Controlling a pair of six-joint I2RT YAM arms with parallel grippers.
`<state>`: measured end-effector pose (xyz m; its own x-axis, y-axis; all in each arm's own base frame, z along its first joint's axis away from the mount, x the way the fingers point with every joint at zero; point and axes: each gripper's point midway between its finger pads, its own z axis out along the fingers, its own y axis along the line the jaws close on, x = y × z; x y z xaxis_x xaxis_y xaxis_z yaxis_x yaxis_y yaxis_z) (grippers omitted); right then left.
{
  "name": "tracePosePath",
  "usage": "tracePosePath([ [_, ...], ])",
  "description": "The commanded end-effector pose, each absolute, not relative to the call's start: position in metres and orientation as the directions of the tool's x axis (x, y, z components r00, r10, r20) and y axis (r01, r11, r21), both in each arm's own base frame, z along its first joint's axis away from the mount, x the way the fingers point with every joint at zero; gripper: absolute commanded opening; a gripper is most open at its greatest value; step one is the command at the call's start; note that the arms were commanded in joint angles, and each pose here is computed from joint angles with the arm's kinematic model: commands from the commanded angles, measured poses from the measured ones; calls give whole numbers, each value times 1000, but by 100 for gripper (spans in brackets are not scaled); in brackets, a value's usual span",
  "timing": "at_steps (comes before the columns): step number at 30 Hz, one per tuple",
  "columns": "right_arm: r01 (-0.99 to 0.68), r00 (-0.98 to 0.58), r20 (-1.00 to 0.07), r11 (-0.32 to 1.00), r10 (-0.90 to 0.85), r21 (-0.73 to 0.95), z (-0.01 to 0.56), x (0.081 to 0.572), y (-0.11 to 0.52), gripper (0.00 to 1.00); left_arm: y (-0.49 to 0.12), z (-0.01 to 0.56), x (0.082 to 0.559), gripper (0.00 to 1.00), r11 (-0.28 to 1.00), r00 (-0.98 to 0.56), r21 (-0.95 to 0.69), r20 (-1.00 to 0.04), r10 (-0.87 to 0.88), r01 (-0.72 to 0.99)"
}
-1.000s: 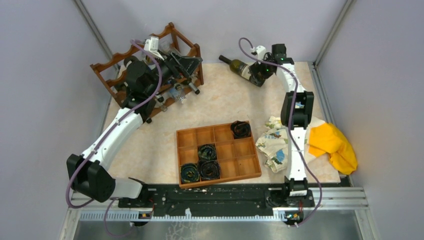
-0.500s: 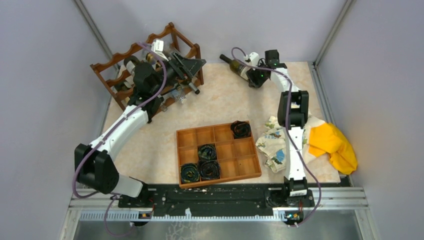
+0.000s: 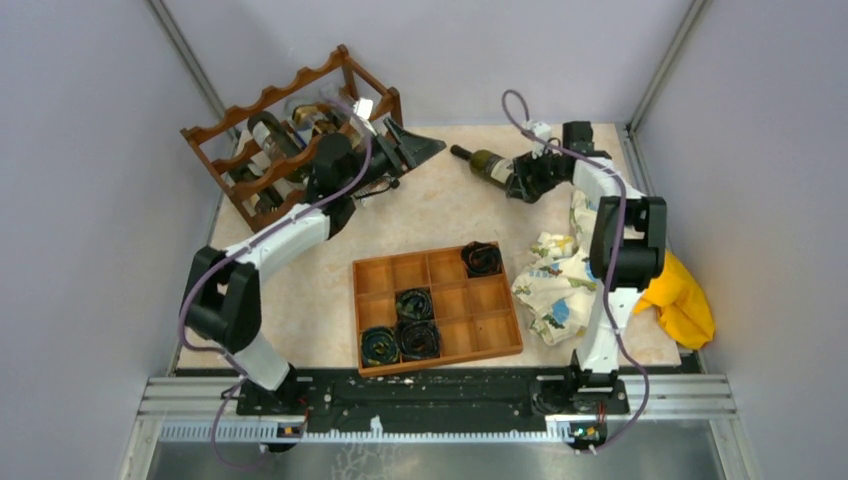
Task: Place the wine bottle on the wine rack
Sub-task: Pick up the wine bottle from the center of the board.
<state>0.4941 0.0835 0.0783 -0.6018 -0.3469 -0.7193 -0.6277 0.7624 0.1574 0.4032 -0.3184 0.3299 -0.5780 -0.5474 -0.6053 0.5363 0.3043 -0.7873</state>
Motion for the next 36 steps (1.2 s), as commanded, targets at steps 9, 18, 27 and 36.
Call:
tracePosePath([
  [9, -534, -574, -750, 544, 329, 648, 252, 436, 125, 0, -360, 278, 416, 99, 217, -713, -936, -351, -608, 276],
  [18, -476, -592, -631, 415, 501, 776, 275, 413, 128, 0, -384, 227, 422, 99, 292, -788, -951, -106, -606, -97],
  [27, -481, -570, -586, 344, 576, 806, 282, 397, 129, 0, -408, 217, 434, 99, 377, -782, -890, -38, -622, -257],
  [36, -531, -565, -595, 300, 573, 793, 292, 381, 140, 0, -440, 210, 438, 99, 356, -814, -893, 18, -581, -274],
])
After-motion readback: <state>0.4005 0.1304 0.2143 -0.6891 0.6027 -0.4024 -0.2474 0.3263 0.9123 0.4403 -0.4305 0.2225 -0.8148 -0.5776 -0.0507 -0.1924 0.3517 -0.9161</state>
